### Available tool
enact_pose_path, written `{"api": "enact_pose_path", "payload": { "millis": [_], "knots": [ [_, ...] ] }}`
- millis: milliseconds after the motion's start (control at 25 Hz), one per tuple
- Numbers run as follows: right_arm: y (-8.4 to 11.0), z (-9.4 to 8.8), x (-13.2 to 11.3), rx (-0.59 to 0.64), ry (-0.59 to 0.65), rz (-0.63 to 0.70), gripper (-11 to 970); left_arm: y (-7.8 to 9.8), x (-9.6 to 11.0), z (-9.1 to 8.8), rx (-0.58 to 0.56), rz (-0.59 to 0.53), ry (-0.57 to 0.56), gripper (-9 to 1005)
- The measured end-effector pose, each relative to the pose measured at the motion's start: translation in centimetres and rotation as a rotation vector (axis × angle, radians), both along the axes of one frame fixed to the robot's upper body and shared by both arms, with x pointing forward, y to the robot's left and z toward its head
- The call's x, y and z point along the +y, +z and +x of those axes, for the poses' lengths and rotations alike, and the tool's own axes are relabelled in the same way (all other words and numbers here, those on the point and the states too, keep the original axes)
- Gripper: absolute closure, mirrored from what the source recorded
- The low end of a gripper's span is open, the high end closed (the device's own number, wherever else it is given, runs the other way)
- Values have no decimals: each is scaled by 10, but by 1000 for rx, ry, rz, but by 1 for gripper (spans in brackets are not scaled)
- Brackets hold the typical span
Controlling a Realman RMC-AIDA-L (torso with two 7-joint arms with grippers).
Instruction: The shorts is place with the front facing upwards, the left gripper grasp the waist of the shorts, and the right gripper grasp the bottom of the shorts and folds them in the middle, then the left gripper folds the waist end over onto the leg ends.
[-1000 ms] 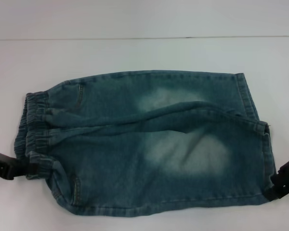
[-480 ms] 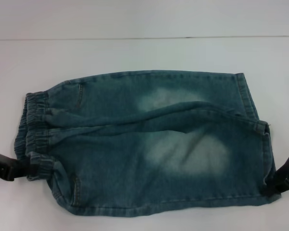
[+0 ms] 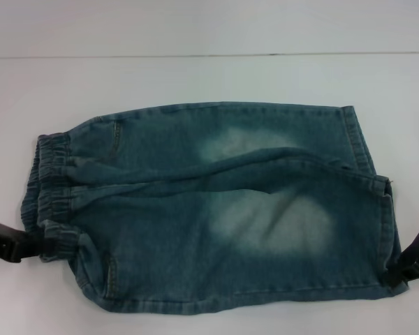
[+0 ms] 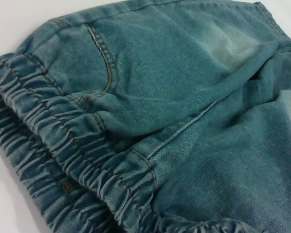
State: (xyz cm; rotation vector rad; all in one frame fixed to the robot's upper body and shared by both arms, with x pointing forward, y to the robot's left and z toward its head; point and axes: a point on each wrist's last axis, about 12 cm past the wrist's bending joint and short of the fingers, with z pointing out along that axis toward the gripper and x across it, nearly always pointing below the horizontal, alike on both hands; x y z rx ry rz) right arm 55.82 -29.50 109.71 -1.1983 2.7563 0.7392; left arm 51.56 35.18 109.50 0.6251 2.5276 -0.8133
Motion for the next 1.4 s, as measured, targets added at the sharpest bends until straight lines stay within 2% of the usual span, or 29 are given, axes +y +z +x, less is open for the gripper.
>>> {"api": "enact_pose_path", "payload": {
  "millis": [120, 280, 440, 640, 760, 920, 1120, 1160, 1200, 1240, 1400],
  "knots": [
    [3, 0, -2, -7, -11, 40, 924, 2, -1, -1, 16, -16, -6, 969],
    [15, -2, -3, -42, -30, 228, 924, 12, -2, 2, 46, -73, 15, 969],
    [15, 1, -9, -129, -104, 326, 924, 22, -1, 9, 27, -124, 60, 968],
    [14, 8, -13, -259, -269, 500, 924, 27, -4, 23, -15, -150, 127, 968],
    [7, 14, -11, -324, -384, 558, 925, 26, -9, 33, -49, -150, 186, 967],
    [-6, 26, -8, -439, -539, 578, 925, 22, -14, 47, -103, -121, 283, 967],
    [-22, 35, -3, -581, -671, 532, 925, 12, -16, 59, -158, -90, 412, 966],
    [-30, 37, 0, -626, -698, 502, 925, 9, -15, 61, -165, -85, 442, 966],
    [-30, 37, 0, -626, -698, 502, 925, 7, -15, 61, -172, -83, 465, 966],
    [-40, 37, 3, -653, -711, 472, 925, 6, -14, 62, -180, -84, 485, 966],
    [-45, 40, 5, -707, -717, 453, 924, 1, -12, 63, -197, -95, 533, 966]
  ]
}}
